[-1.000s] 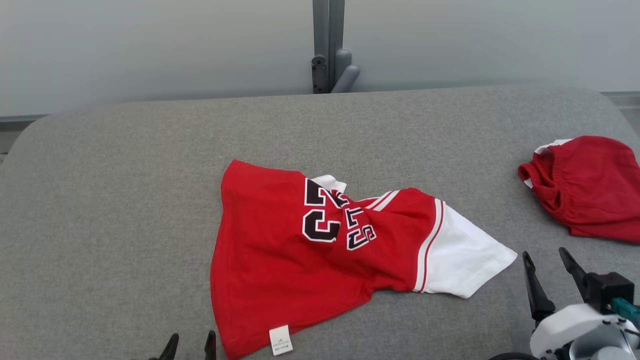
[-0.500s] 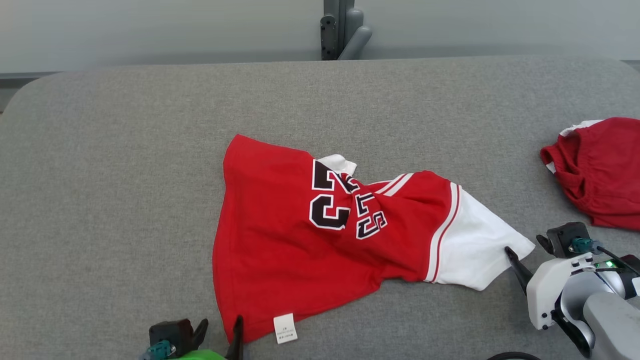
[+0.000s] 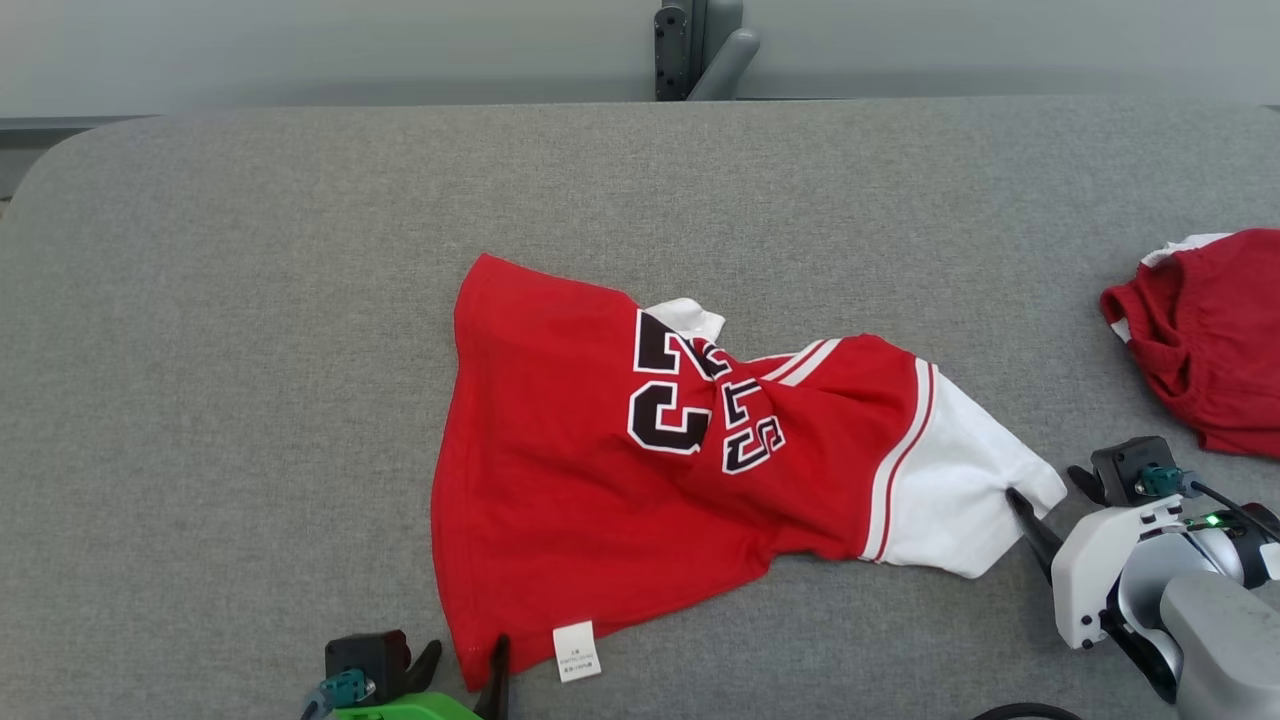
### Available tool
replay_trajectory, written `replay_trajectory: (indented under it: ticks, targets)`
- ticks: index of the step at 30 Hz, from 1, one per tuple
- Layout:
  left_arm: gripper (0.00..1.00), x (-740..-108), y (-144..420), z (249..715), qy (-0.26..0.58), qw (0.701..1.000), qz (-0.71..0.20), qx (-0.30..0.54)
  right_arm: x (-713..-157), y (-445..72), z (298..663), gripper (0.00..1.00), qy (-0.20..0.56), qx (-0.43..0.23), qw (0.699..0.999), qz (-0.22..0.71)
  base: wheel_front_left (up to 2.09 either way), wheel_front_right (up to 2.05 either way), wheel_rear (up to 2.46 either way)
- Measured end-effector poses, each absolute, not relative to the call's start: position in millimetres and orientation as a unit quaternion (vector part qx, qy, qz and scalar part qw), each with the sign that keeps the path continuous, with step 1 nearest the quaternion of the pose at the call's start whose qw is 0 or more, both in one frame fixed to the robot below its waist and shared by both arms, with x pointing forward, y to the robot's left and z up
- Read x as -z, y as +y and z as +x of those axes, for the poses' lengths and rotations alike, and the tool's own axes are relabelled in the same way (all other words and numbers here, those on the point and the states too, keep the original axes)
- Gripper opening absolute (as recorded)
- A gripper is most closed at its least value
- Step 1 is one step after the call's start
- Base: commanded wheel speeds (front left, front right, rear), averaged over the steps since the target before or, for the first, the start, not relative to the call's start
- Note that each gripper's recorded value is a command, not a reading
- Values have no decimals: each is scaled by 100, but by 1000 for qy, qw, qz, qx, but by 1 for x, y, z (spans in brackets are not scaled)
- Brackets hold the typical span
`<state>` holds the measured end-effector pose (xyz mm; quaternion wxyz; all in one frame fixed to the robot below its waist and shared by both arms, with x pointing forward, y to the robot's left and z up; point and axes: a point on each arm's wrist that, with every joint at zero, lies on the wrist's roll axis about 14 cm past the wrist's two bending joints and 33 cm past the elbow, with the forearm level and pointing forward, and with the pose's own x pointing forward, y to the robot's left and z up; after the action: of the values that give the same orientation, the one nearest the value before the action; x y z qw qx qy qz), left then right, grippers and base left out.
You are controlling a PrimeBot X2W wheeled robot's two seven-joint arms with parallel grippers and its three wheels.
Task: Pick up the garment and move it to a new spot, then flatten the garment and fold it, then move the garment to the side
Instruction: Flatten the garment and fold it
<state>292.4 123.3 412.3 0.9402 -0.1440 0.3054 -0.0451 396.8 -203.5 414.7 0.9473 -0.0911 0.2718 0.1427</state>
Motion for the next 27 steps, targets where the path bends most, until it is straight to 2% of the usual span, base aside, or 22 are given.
replay_trajectory:
  ticks: [8, 9, 10, 12, 14, 15, 19, 20, 21, 24, 25, 26, 27]
  targets:
    - [100, -418, 112, 294, 299, 942, -139, 65, -412, -203, 396, 100, 268, -144, 949, -87, 0, 0, 0]
    - [90, -418, 111, 293, 299, 942, -138, 67, -412, -203, 396, 100, 268, -144, 949, -87, 0, 0, 0]
    - [85, -418, 111, 294, 299, 942, -134, 68, -412, -203, 396, 100, 268, -145, 948, -89, 0, 0, 0]
    - [76, -419, 111, 294, 298, 943, -130, 69, -412, -203, 397, 100, 267, -147, 948, -91, 0, 0, 0]
    - [75, -421, 111, 295, 296, 944, -126, 70, -411, -203, 397, 100, 266, -148, 948, -93, 0, 0, 0]
    - [68, -421, 112, 295, 296, 944, -125, 69, -411, -203, 397, 100, 266, -148, 948, -93, 0, 0, 0]
    - [34, -423, 114, 293, 297, 945, -115, 72, -412, -204, 399, 100, 264, -149, 948, -98, 0, 0, 0]
    - [22, -423, 113, 291, 300, 944, -114, 74, -412, -204, 399, 100, 265, -150, 947, -100, 0, 0, 0]
    - [0, -423, 112, 290, 301, 944, -113, 76, -412, -204, 399, 100, 265, -150, 947, -100, 0, 0, 0]
    - [0, -422, 111, 286, 306, 942, -113, 78, -411, -204, 399, 99, 267, -150, 947, -101, 0, 0, 0]
    - [0, -423, 112, 286, 306, 942, -114, 77, -411, -203, 399, 83, 266, -151, 947, -101, 0, 0, 0]
    - [0, -422, 112, 285, 306, 942, -114, 77, -411, -203, 399, 52, 267, -150, 947, -99, 0, 0, 0]
    - [0, -422, 111, 284, 309, 941, -116, 78, -411, -202, 399, 38, 267, -150, 947, -97, 0, 0, 0]
